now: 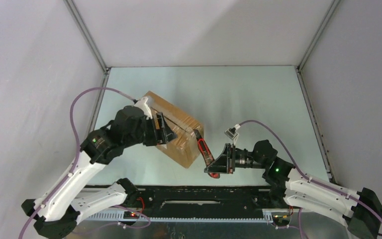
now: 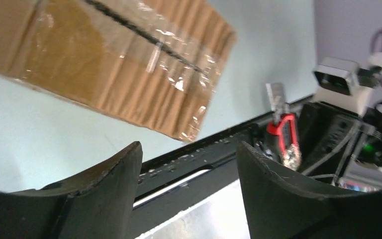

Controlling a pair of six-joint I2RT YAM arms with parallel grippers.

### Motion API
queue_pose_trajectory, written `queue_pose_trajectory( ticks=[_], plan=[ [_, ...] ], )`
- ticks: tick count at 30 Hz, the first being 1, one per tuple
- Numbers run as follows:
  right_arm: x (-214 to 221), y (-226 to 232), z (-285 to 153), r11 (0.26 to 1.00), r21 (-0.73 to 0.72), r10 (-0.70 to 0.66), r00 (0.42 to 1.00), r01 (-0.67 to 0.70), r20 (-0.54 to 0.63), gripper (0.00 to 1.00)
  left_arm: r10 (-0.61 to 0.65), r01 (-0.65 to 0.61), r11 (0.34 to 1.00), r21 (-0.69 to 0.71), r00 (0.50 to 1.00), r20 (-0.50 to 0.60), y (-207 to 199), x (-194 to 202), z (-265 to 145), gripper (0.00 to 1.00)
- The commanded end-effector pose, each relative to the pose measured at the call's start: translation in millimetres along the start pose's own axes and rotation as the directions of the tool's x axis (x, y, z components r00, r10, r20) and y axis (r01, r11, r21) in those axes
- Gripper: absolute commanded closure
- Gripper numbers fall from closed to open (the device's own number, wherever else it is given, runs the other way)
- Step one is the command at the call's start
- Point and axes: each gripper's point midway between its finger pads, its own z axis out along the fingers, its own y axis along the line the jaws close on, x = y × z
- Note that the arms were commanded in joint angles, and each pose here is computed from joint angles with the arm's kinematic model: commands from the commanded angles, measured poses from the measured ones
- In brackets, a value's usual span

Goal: Unpack the express box
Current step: Cut the express box at the center of the board.

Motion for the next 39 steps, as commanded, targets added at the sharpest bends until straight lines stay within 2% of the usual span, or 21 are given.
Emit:
queue_pose_trajectory(
  ticks=[1,4,8,11,15,17,18,19,20,21,22,24,25,28,31,33,35,37,39],
  plan=[
    [-0.5,44.0,-0.3,0.982,-0.117,-0.158,0.986,0.152,-0.045,1.0,0.09,-0.077,0.959,0.274,0.995,-0.037,-55.9,-4.0,-25.2,0.24],
    [-0.4,63.3,2.5,0.968,-0.171,-0.196,0.979,0.183,-0.063,1.0,0.09,-0.04,0.881,0.472,0.992,-0.084,-93.6,2.7,-23.6,0.17],
    [0.0,73.8,7.2,0.959,-0.202,-0.216,0.973,0.196,-0.08,1.0,0.06,0.016,0.832,0.554,0.991,-0.118,-108.7,7.2,-14.8,0.17],
    [3.5,75.9,10.1,0.958,-0.222,-0.207,0.973,0.18,-0.103,1.0,0.004,0.079,0.77,0.633,0.992,-0.129,-124.2,4.6,-12.8,0.21],
    [1.8,77.0,12.0,0.959,-0.221,-0.201,0.974,0.175,-0.1,1.0,-0.001,0.12,0.745,0.656,0.984,-0.178,-126.6,15.5,-6.7,0.29],
    [-0.9,77.3,12.9,0.961,-0.215,-0.2,0.975,0.176,-0.095,1.0,-0.013,0.142,0.727,0.671,0.981,-0.193,-128.1,18.1,-6.8,0.39],
    [-2.8,76.7,13.1,0.961,-0.212,-0.198,0.976,0.175,-0.09,1.0,-0.016,0.149,0.725,0.672,0.98,-0.2,-127.7,19.4,-6.1,0.51],
    [-4.5,76.3,13.1,0.962,-0.21,-0.196,0.977,0.175,-0.085,1.0,-0.019,0.157,0.726,0.669,0.978,-0.209,-126.5,21.6,-4.6,0.69],
    [-6.9,75.3,12.9,0.964,-0.204,-0.191,0.978,0.171,-0.08,0.95,-0.02,0.162,0.728,0.666,0.976,-0.216,-125.5,23.3,-3.3,0.89],
    [-9.4,74.6,12.3,0.965,-0.199,-0.189,0.979,0.172,-0.071,0.83,-0.02,0.165,0.729,0.664,0.975,-0.22,-125.0,23.9,-2.5,0.99],
    [-12.0,75.2,11.5,0.965,-0.198,-0.188,0.98,0.172,-0.062,0.65,-0.017,0.164,0.728,0.665,0.975,-0.222,-125.1,24.5,-2.1,1.0],
    [-18.8,79.7,10.3,0.962,-0.206,-0.19,0.981,0.181,-0.027,0.38,-0.022,0.17,0.717,0.675,0.975,-0.222,-127.0,23.7,-2.0,1.0],
    [-23.1,82.8,9.7,0.96,-0.213,-0.189,0.982,0.183,-0.007,0.29,-0.033,0.181,0.713,0.677,0.974,-0.226,-128.0,23.5,-1.5,1.0],
    [-38.8,90.8,10.8,0.956,-0.238,-0.166,0.985,0.173,0.049,0.2,-0.054,0.202,0.691,0.694,0.972,-0.23,-131.8,23.7,-0.4,1.0],
    [-41.9,93.7,17.3,0.952,-0.271,-0.137,0.99,0.142,0.037,0.2,-0.052,0.194,0.673,0.714,0.975,-0.217,-136.7,22.4,-2.8,1.0],
    [-42.3,89.9,23.8,0.955,-0.274,-0.113,0.993,0.114,0.02,0.25,-0.041,0.186,0.657,0.731,0.976,-0.212,-140.7,22.1,-5.3,1.0],
    [-42.3,87.3,30.8,0.955,-0.282,-0.09,0.996,0.089,0.008,0.32,-0.023,0.176,0.661,0.73,0.976,-0.215,-141.8,24.8,-4.0,1.0],
    [-44.1,87.9,35.2,0.953,-0.295,-0.072,0.997,0.072,0.01,0.46,-0.024,0.18,0.654,0.735,0.976,-0.218,-143.3,25.6,-4.0,1.0],
    [-48.0,86.5,38.1,0.954,-0.296,-0.053,0.998,0.057,0.021,0.52,-0.017,0.18,0.653,0.736,0.974,-0.224,-143.5,27.6,-3.6,1.0]
  ],
)
